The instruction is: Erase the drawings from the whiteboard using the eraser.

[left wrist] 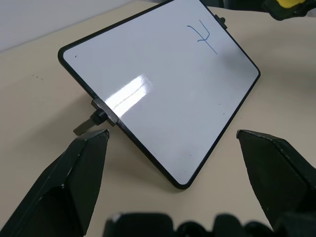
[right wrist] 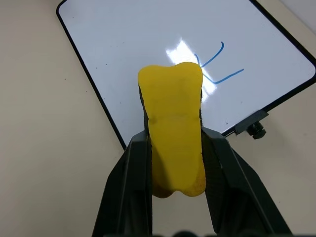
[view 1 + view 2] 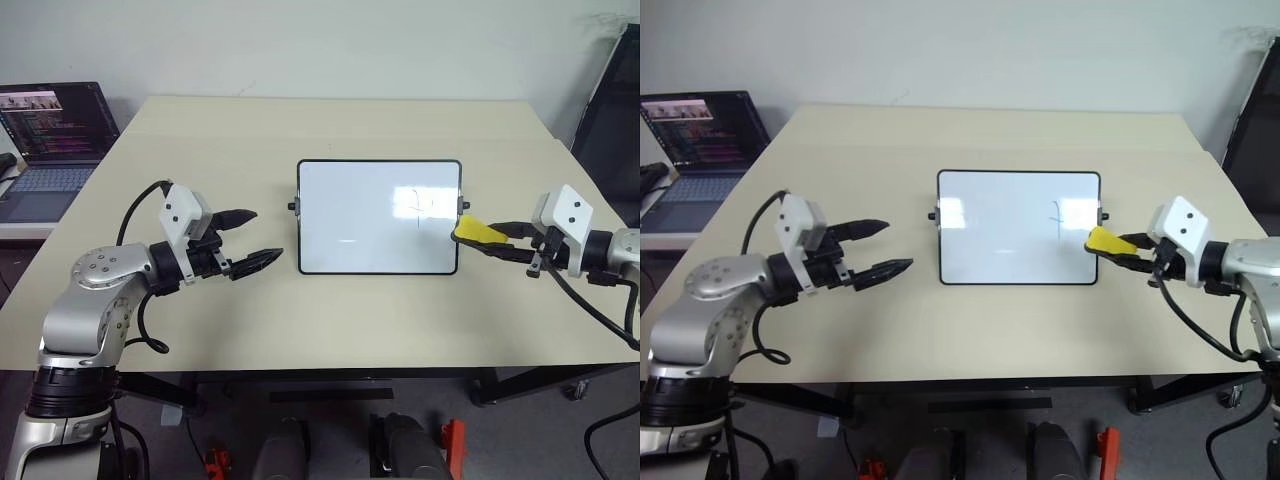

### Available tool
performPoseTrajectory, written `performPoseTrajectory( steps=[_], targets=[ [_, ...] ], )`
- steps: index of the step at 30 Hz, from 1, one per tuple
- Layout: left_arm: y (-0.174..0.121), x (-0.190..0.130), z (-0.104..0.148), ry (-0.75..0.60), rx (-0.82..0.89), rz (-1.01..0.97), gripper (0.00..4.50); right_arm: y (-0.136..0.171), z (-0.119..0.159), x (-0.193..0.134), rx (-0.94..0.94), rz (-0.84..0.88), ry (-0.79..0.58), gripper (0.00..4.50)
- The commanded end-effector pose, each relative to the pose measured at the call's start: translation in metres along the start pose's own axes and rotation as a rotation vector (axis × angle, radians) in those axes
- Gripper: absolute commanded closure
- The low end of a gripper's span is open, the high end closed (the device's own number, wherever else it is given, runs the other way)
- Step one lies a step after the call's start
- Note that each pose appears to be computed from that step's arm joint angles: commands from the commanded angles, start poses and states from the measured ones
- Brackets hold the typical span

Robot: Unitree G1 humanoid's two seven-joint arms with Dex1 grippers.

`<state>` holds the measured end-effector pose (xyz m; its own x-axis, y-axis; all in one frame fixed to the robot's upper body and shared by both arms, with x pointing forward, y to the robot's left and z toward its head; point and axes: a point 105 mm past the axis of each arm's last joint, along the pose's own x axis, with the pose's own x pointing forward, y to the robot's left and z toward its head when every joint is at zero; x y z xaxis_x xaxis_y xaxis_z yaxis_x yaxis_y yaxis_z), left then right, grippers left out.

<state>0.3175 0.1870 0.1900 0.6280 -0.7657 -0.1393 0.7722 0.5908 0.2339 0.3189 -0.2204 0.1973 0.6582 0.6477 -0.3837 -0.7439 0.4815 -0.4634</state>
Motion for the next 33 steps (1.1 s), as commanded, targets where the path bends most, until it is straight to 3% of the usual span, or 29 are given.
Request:
performPoseTrajectory(
  steps=[1,8,12,15,19,22,33],
  targets=[
    [-0.002,-0.002,0.012,-0.031,0.042,0.003,0.0,-0.004,0.01,-0.001,-0.039,-0.019,-0.029,3.51],
    [-0.005,0.0,0.013,-0.037,0.036,-0.008,0.0,-0.009,0.015,0.002,-0.054,-0.051,-0.059,3.51],
    [-0.01,0.01,0.016,-0.058,0.032,-0.034,0.0,-0.054,0.051,0.021,-0.015,-0.346,-0.259,3.51],
    [-0.014,0.019,0.017,-0.078,0.026,-0.052,0.0,-0.071,0.06,0.055,0.031,-0.496,-0.27,3.51],
    [-0.017,0.025,0.018,-0.086,0.021,-0.067,0.0,-0.064,0.054,0.094,0.056,-0.502,-0.238,3.51],
    [-0.019,0.027,0.018,-0.09,0.021,-0.07,0.0,-0.061,0.051,0.105,0.077,-0.496,-0.232,3.51],
    [-0.02,0.018,0.014,-0.077,0.015,-0.045,0.0,-0.074,0.01,0.089,0.09,-0.56,-0.142,3.51]
  ],
)
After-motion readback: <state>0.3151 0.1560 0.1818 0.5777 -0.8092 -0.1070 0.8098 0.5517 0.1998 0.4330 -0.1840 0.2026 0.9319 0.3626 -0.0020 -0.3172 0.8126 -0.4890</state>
